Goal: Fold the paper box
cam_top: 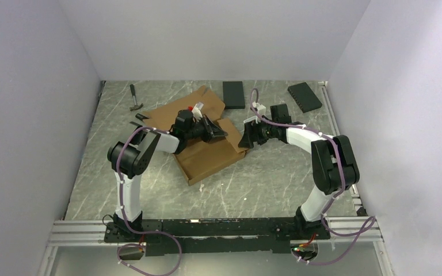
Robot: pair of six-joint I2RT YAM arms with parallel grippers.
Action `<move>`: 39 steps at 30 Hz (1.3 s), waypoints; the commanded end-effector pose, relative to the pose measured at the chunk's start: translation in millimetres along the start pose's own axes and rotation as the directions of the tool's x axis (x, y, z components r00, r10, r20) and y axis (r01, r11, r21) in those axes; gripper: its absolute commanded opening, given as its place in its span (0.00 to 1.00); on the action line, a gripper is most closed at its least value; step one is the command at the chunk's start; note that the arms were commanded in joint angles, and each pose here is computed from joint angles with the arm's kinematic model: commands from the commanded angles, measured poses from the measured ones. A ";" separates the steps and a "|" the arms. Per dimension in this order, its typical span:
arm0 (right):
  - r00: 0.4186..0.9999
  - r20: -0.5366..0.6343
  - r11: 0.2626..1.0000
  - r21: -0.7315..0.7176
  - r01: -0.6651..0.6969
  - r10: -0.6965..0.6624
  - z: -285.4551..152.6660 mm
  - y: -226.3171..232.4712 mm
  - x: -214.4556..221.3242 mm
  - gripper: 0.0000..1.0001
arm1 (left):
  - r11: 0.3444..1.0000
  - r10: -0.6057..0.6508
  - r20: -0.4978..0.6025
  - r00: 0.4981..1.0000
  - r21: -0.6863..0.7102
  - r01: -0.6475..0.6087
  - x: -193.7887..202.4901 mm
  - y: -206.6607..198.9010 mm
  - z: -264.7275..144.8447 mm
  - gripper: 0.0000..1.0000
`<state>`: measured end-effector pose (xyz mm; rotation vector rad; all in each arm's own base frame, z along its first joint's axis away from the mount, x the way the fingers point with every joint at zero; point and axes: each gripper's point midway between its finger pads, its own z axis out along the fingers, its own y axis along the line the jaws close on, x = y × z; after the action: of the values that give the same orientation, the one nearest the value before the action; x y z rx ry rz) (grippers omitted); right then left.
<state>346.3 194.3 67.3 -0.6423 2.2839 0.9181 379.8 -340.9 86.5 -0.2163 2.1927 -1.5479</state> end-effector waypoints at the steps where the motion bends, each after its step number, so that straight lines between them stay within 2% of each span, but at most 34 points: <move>1: 0.999 0.037 0.999 -0.044 0.008 -0.006 3.0 5.3 -17.2 0.81 | 0.999 0.020 -0.020 1.000 0.040 -0.019 3.1 0.2 -1.3 0.00; 7: 0.999 0.035 0.997 -0.076 -0.009 0.012 5.7 8.9 -16.7 0.80 | 0.999 0.016 -0.025 1.000 0.040 -0.015 5.2 4.2 -2.2 0.00; 12: 1.000 0.030 0.998 -0.069 -0.006 0.008 7.2 7.3 -15.3 0.74 | 0.999 0.012 -0.023 1.000 0.038 -0.012 4.2 5.9 -1.8 0.00; 18: 1.000 0.012 0.998 -0.055 0.003 -0.002 11.7 6.0 -11.7 0.72 | 1.000 0.025 -0.015 1.000 0.006 -0.025 -1.2 5.0 -1.0 0.22; 25: 1.000 0.011 0.998 -0.054 0.011 -0.010 12.8 7.3 -12.3 0.72 | 0.999 0.040 0.008 0.999 -0.024 -0.040 -8.1 4.5 -1.3 0.43; 31: 1.000 0.010 0.998 -0.054 0.010 -0.009 13.1 7.1 -12.0 0.71 | 0.999 0.042 0.046 0.998 -0.022 -0.041 -14.6 2.0 -1.4 0.51; 39: 1.000 0.010 0.999 -0.045 0.010 -0.010 13.8 4.9 -12.5 0.71 | 0.998 0.065 0.079 0.995 -0.016 -0.064 -19.1 -4.9 -6.6 0.55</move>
<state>341.4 207.4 62.2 -0.6424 2.3030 1.0040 386.2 -334.2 75.6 -0.2168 2.1983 -1.4919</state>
